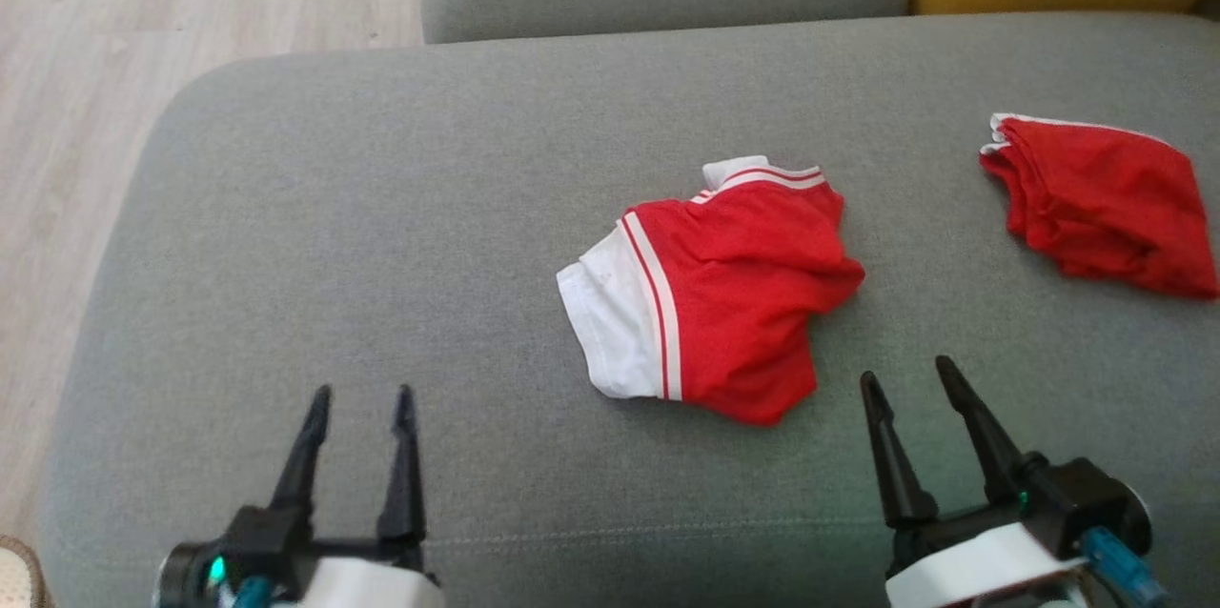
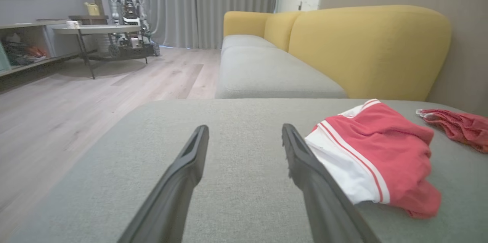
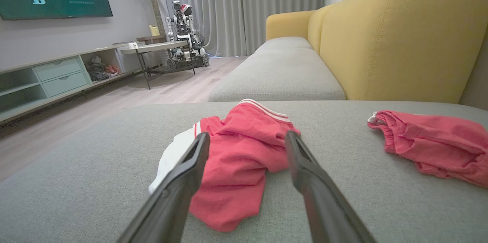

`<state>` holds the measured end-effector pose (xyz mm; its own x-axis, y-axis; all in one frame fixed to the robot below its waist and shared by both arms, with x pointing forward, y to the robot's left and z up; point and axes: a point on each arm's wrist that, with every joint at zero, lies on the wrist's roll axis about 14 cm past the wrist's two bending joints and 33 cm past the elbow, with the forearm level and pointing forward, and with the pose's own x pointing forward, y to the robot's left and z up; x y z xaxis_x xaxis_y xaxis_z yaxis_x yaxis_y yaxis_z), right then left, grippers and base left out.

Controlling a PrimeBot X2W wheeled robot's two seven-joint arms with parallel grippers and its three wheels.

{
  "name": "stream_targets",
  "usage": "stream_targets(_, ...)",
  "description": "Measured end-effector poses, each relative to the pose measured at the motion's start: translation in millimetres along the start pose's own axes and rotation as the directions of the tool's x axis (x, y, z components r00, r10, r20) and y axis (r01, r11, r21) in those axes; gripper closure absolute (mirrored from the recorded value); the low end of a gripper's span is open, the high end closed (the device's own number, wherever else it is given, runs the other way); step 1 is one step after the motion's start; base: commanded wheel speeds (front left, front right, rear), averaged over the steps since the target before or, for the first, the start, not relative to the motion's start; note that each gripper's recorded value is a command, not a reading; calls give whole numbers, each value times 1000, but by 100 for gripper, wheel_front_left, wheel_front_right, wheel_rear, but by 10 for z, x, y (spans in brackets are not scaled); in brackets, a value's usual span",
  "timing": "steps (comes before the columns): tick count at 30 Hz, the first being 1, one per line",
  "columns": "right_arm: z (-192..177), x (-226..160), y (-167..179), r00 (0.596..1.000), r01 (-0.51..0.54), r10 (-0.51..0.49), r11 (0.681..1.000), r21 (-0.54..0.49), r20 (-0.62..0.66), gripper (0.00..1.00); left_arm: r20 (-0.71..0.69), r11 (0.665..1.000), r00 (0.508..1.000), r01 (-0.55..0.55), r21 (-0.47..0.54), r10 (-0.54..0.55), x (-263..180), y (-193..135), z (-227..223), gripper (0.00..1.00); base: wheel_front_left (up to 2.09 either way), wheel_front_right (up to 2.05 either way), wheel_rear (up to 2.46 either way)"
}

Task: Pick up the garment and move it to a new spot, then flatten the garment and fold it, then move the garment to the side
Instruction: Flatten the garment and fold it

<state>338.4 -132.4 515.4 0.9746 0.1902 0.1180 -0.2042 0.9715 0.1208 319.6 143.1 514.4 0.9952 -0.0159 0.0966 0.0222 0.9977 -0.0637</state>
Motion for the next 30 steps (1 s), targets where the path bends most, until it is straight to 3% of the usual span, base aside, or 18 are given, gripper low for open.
stream_targets(6, -144, 1, -7, 999, 4, -4, 1000, 0, -47, 0, 16, 978, 978, 210, -7, -210, 401, -452, -3, 0, 0, 0, 0)
stream_targets(9, -193, 57, 7, 998, -1, 1, 1000, -1, -60, 0, 54, 924, 923, 382, -22, -380, 711, -796, 89, 0, 0, 0, 0)
stream_targets(12, -172, 157, -86, 999, 20, -21, 1000, -13, -51, 0, 36, 874, 874, 484, 27, -485, 967, -947, 42, 0, 0, 0, 0)
stream_targets(16, -165, 279, -238, 997, 55, -56, 998, -23, -43, 0, -15, 832, 833, 554, 22, -554, 1308, -1035, -111, 0, 0, 0, 0)
stream_targets(18, -248, 302, -358, 994, 91, -92, 996, -14, -66, 0, -63, 794, 793, 607, 6, -606, 1494, -1214, -288, 0, 0, 0, 0)
stream_targets(24, -485, 334, -517, 982, 133, -134, 991, -19, -133, 0, -190, 708, 690, 705, -42, -698, 1638, -1610, -808, 0, 0, 0, 0)
stream_targets(26, -499, 399, -574, 981, 140, -143, 990, -28, -131, 0, -206, 694, 672, 717, -61, -712, 1719, -1681, -905, 0, 0, 0, 0)
stream_targets(30, -536, 484, -672, 978, 150, -157, 987, -61, -134, 0, -287, 648, 614, 761, -29, -735, 1781, -1727, -1174, 0, 0, 0, 0)
